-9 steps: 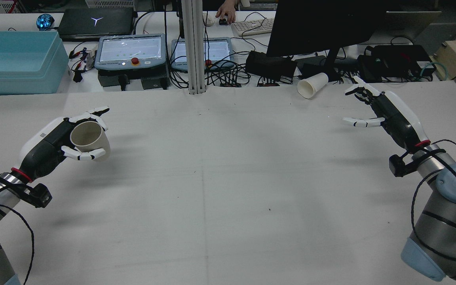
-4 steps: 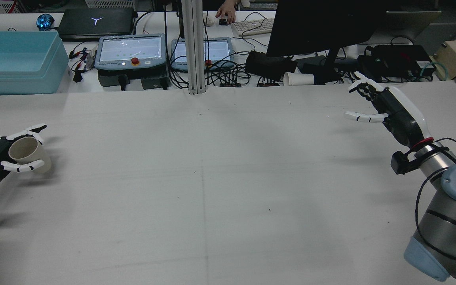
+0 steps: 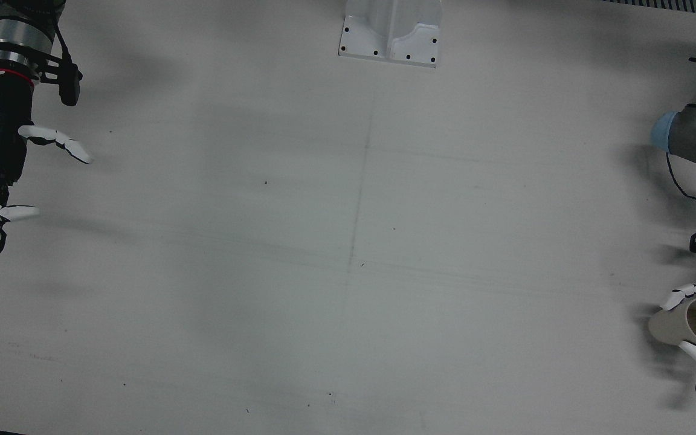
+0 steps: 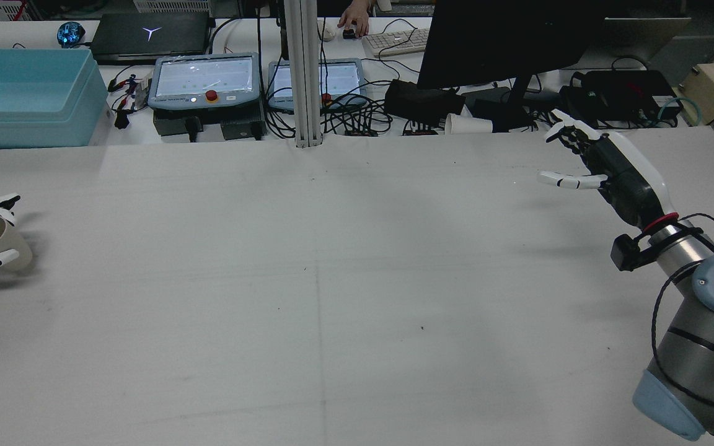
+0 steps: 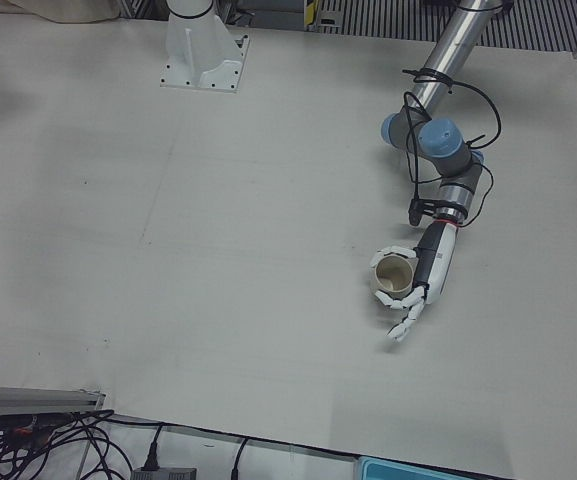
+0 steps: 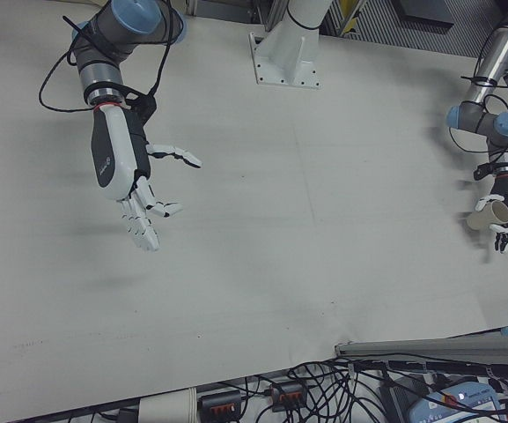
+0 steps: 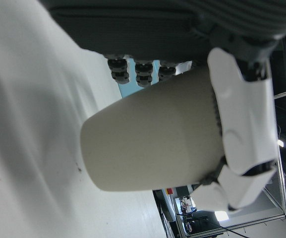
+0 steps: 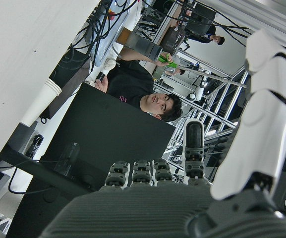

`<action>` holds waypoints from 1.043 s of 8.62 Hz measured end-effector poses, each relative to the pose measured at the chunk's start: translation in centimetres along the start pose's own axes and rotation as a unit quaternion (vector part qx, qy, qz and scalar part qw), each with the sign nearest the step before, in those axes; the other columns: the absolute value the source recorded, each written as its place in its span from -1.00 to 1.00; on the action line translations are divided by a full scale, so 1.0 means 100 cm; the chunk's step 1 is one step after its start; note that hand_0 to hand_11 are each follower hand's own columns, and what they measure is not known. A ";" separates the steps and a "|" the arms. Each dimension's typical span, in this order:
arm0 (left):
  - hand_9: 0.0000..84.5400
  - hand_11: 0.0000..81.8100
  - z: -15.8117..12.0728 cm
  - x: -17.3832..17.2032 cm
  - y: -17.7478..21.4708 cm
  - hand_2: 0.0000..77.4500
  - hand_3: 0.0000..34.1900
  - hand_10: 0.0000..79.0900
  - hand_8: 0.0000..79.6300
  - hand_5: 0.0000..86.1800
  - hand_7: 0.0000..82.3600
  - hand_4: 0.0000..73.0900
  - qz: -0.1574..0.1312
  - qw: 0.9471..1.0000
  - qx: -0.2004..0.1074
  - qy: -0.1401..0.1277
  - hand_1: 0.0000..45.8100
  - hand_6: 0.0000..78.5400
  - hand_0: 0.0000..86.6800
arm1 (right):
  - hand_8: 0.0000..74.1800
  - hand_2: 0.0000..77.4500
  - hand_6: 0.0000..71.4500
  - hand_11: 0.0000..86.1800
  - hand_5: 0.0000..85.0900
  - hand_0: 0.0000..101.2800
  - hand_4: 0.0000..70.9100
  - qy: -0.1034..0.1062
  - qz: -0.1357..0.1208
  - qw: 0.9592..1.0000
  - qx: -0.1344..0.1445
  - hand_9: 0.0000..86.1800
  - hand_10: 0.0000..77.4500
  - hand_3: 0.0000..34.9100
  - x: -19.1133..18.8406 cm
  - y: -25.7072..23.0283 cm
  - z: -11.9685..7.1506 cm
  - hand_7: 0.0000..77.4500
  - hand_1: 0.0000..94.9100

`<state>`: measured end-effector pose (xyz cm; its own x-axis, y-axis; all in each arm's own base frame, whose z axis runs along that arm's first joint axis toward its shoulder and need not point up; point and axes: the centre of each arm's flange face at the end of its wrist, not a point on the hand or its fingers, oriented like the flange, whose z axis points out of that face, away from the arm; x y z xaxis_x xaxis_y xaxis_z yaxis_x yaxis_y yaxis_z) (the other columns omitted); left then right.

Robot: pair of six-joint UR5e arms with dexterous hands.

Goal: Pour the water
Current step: 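Carry the beige cup back toward its start spot with the left hand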

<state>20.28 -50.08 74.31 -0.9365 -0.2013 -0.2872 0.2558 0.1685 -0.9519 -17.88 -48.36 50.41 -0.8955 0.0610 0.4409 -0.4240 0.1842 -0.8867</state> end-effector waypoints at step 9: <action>-0.77 -0.79 -0.036 0.006 -0.039 -0.03 -1.00 -0.90 -0.84 0.06 -0.56 -0.05 0.011 1.000 0.016 -0.005 -0.24 -0.79 0.25 | -0.85 -0.51 -0.83 -0.78 0.19 -0.04 -0.72 -0.007 0.005 1.000 -0.009 -0.77 -0.87 -1.00 -0.007 0.011 0.002 -0.69 -0.63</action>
<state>17.86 -47.37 78.27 -0.9280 -0.2076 -0.3093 0.2841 0.1426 -0.9481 -17.74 -48.38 49.08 -0.9018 0.0486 0.4295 -0.4123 0.2017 -0.8885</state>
